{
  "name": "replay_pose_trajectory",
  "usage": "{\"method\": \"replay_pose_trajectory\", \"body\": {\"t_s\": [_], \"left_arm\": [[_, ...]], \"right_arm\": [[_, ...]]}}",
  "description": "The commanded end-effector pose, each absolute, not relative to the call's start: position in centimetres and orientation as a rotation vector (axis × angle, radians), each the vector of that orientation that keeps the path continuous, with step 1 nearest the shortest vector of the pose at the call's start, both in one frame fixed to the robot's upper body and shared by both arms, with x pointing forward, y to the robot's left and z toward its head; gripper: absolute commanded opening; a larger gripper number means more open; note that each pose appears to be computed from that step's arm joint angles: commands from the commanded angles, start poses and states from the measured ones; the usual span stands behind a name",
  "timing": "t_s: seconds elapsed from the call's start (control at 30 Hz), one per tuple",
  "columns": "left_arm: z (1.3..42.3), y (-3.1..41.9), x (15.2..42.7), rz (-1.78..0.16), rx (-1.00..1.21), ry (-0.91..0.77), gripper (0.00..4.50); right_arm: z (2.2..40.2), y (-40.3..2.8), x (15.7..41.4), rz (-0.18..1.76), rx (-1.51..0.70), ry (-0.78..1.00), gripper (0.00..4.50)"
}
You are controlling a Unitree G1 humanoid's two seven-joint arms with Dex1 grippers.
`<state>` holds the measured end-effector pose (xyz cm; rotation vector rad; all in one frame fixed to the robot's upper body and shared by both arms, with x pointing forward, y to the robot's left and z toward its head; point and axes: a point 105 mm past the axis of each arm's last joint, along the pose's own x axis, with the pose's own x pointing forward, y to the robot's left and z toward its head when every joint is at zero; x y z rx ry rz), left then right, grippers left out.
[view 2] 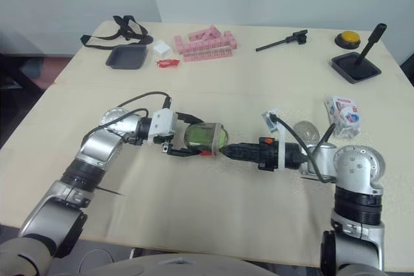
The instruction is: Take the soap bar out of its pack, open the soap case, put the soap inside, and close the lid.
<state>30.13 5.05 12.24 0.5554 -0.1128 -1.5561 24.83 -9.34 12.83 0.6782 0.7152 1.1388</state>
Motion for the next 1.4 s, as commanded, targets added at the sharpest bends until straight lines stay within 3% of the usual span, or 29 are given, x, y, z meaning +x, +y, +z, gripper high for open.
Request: {"method": "replay_pose_trajectory", "body": {"t_s": [0.03,1.0,1.1,1.27,1.4], "left_arm": [[13.7,4.9,30.0,-1.542,0.556,-0.186,3.49],[14.0,4.2,30.1,-1.549,0.58,-0.223,3.49],[14.0,4.2,30.2,-1.547,0.579,-0.225,3.49],[14.0,4.1,30.2,-1.541,0.573,-0.225,3.49],[14.1,4.1,30.3,-1.537,0.57,-0.229,3.49]], "right_arm": [[14.1,-8.9,24.9,1.164,0.691,0.671,4.48],[15.1,-6.0,26.1,1.071,0.836,0.747,4.48],[14.9,-5.9,25.8,1.07,0.824,0.765,3.8],[14.5,-5.9,25.5,1.065,0.774,0.786,2.23],[14.1,-6.0,25.6,1.049,0.75,0.796,2.19]]}}
